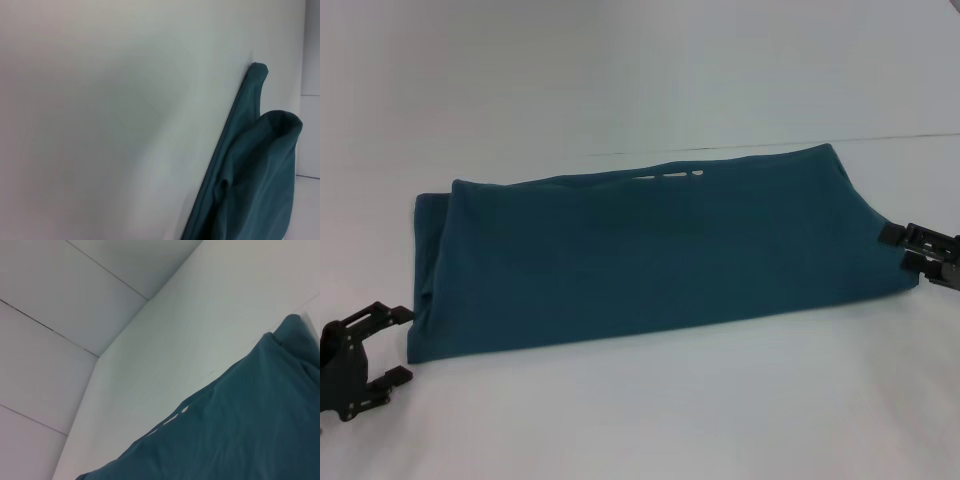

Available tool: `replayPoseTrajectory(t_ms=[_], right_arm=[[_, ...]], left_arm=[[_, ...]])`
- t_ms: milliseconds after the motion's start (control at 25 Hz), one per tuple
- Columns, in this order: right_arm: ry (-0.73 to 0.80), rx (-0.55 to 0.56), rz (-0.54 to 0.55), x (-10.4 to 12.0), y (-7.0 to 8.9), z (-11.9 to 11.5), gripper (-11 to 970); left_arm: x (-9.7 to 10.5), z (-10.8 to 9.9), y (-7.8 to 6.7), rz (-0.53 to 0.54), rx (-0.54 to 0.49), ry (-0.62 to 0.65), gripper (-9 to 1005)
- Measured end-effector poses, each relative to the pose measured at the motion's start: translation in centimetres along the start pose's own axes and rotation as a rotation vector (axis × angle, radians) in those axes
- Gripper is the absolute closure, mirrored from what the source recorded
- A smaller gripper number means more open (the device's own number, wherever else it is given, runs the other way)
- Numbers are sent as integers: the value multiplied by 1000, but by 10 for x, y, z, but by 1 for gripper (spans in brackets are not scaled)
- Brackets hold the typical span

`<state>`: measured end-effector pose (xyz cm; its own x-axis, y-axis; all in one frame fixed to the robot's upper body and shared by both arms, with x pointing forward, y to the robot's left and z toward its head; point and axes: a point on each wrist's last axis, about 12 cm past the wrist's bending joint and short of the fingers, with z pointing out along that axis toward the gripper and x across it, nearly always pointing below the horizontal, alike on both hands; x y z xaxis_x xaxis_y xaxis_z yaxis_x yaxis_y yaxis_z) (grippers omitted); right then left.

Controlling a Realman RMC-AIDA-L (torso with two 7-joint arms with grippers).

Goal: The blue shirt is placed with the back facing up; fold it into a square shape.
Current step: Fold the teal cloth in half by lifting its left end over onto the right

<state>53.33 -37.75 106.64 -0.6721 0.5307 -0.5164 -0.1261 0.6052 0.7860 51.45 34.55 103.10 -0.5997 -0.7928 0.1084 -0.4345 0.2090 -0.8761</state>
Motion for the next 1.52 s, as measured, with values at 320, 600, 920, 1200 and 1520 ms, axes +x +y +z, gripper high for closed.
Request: replayPoseTrajectory(t_ms=[320,600,920,1200,1520], right_arm=[[3,-1,2,1,0,0,47],[5,-1,4,2,-1,-1,44],[4,1,5,2,-1,-2,45],[4,2,5,3,-2,-3,45],[-2,5,10,5,-4,-5,44]], left_arm=[[1,6,-2,-1,-1,0,154],[3,17,-6,-1,-8,10,154],[4,30,-15,23,-12,16,154],[3,45,-28,66,-28,23,161],[7,62,-44,121,-25,50,168]])
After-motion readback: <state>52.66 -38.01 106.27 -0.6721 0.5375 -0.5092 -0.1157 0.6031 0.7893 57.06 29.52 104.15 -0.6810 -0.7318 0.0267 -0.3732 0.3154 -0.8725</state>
